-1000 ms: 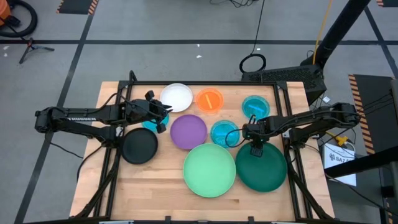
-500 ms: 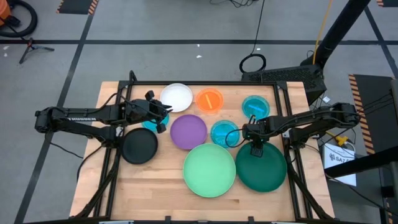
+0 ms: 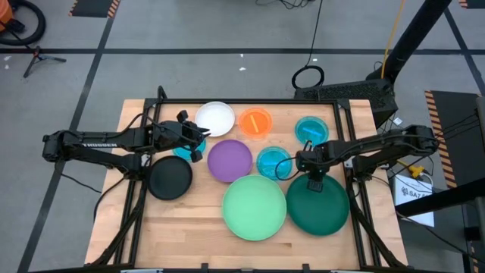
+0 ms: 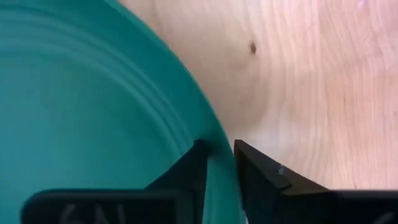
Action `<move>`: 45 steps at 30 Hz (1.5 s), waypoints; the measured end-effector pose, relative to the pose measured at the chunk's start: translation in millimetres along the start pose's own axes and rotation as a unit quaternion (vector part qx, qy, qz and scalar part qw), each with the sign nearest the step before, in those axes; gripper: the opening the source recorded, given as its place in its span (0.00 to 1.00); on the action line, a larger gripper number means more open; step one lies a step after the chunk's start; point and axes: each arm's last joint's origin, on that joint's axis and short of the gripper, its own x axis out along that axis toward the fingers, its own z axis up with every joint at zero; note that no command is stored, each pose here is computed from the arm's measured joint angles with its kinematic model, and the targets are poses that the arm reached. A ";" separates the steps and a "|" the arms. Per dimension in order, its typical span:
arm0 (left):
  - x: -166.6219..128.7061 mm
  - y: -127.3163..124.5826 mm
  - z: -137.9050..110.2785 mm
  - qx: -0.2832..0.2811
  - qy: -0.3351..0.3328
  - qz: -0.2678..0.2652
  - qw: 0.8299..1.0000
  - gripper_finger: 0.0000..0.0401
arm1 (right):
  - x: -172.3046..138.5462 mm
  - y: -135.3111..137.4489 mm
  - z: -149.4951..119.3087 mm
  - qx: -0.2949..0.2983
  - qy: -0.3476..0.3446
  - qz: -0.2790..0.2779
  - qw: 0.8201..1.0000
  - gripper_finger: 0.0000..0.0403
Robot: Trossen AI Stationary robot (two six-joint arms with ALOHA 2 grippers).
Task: Stack plastic plates
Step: Stack the dark green plate on top of the light green plate
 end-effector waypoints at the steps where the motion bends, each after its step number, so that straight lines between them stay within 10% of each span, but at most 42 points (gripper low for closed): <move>1: 0.1 0.0 0.1 -0.002 0.000 0.000 1.000 0.17 | -1.8 0.4 0.4 -0.002 0.003 0.002 1.000 0.14; 28: -0.3 0.7 6.6 -0.027 -0.033 0.003 0.999 0.17 | -130.5 10.4 18.3 0.025 0.041 -0.033 0.998 0.03; 45: -1.6 -2.1 10.2 -0.031 -0.051 -0.003 0.998 0.17 | -143.4 25.5 61.1 0.127 -0.185 0.088 0.971 0.01</move>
